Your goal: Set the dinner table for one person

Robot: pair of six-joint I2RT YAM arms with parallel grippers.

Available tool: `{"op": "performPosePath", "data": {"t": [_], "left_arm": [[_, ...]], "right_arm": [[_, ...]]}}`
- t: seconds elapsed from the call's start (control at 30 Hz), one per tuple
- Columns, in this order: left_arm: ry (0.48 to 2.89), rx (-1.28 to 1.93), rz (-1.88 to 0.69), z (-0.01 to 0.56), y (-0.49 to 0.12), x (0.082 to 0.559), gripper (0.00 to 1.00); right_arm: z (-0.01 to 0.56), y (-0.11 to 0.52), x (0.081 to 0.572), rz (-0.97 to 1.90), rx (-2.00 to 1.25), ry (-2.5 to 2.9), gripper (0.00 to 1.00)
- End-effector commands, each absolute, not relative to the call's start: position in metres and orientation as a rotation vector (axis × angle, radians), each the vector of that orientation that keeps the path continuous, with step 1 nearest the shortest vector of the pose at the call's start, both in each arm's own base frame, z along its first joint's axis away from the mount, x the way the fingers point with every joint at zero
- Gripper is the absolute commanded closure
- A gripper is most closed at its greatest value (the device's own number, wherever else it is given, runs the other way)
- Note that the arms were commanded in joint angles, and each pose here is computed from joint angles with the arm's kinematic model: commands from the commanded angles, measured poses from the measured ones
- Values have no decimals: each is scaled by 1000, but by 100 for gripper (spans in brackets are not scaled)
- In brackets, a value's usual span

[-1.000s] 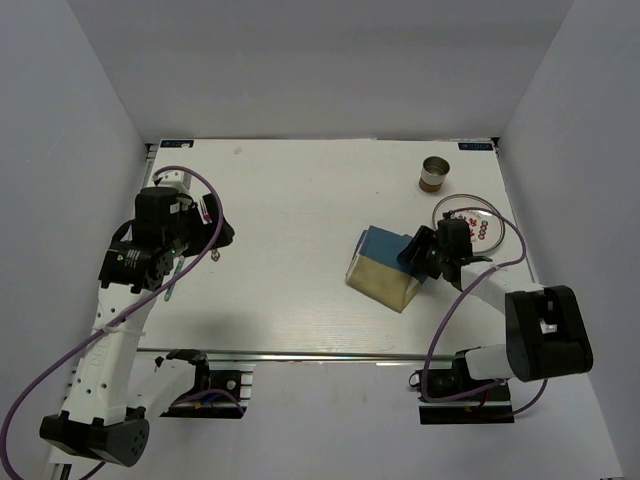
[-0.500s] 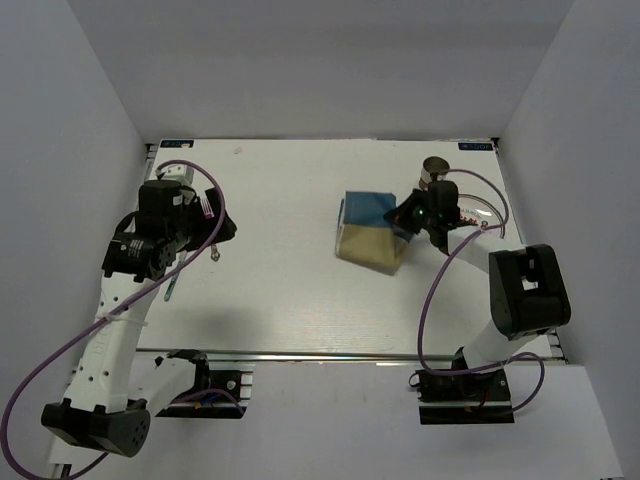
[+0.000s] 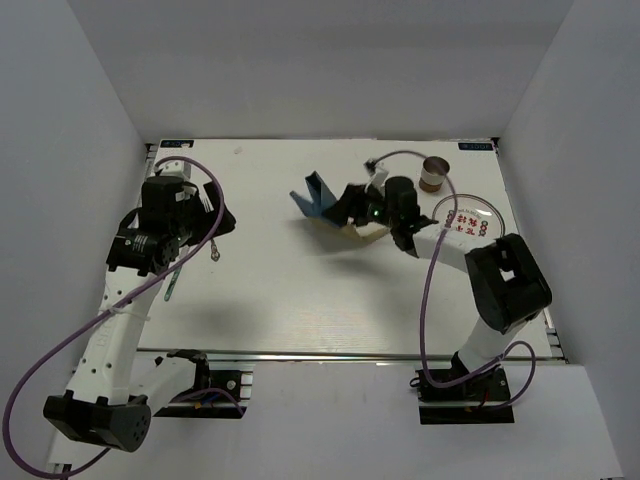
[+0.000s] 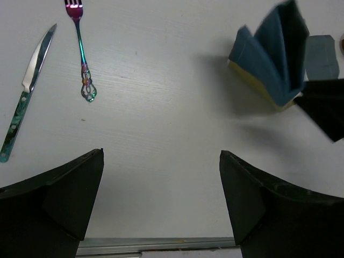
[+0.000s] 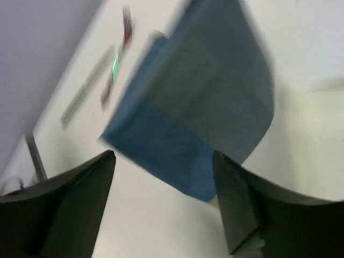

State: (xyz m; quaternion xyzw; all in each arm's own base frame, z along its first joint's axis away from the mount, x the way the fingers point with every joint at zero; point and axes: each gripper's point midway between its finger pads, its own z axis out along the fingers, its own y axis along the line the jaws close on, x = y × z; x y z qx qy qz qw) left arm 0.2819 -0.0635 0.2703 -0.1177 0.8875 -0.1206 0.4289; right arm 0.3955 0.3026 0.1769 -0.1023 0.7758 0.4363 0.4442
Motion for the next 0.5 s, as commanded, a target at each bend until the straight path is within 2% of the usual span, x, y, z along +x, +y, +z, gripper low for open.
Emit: {"op": "performPosePath", "data": {"t": [0.0,0.03,0.17,0.23,0.3,0.33,0.4,0.47], "left_arm": [[2221,-328,-278,254,-58,276,2],[2224,-336,-265,251,-55,273,2],[2221,-357,-228,244,-49,269,2],[2219,-388,-210,241,-45,270,2],[2216,-425,-213,238,-45,272,2],[2209,-435,-225,238,-47,275,2],[2213,-464,-258,234,-52,282,2],[2225,-445,-336,230,-67,299,2]], "right_arm": [[113,327,318,1207,-580,1982,18],[116,329,303,1241,-618,1958,11],[117,323,256,1319,-614,1902,11],[118,322,270,1226,-506,1973,11],[99,312,290,1016,-428,2117,11],[110,325,298,978,-429,2109,11],[85,297,318,714,-171,2275,11],[86,268,344,464,81,2306,11]]}}
